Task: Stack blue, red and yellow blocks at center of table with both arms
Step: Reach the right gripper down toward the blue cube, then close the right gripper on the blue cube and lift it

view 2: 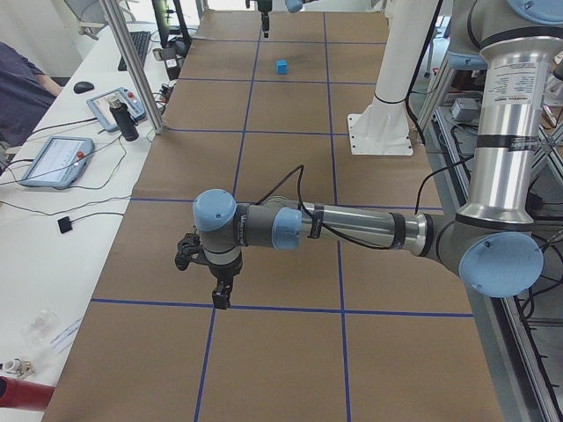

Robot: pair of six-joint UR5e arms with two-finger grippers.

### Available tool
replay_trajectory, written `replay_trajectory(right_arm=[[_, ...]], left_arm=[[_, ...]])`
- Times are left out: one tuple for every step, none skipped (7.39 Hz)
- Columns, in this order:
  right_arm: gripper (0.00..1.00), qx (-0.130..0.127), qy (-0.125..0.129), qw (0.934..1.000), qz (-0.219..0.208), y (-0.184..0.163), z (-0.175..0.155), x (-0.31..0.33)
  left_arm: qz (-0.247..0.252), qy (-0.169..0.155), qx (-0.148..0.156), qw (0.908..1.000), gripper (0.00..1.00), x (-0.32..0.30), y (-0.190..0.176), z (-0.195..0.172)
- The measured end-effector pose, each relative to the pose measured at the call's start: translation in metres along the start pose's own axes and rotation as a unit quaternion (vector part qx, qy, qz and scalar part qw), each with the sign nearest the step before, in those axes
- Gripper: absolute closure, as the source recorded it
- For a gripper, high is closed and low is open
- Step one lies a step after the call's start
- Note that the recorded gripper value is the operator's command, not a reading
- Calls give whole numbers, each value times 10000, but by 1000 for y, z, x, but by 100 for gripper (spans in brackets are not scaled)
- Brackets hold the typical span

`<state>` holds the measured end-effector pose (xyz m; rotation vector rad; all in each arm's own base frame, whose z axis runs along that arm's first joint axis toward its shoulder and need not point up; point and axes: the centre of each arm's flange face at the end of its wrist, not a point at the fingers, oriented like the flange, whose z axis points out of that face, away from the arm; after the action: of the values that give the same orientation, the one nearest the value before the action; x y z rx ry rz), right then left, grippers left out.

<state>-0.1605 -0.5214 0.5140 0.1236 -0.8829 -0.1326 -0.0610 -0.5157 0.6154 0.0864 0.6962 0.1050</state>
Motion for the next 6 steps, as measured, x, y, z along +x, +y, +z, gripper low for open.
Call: replay_trajectory(right_arm=[[1, 73, -39, 9999, -109, 12, 20, -15], [1, 55, -108, 9999, -108, 21, 35, -28], [1, -15, -179, 9998, -28, 27, 46, -42], [2, -103, -216, 9997, 15, 33, 55, -53], [2, -189, -209, 9996, 11, 38, 65, -59], [4, -273, -187, 9995, -17, 44, 74, -61]], left_arm=[[17, -3, 21, 10000, 0, 1, -1, -1], [33, -5, 39, 10000, 0, 1, -1, -1], [39, -6, 47, 10000, 0, 1, -1, -1], [43, -7, 51, 10000, 0, 1, -1, -1], [45, -7, 52, 10000, 0, 1, -1, -1], [46, -7, 49, 10000, 0, 1, -1, -1]])
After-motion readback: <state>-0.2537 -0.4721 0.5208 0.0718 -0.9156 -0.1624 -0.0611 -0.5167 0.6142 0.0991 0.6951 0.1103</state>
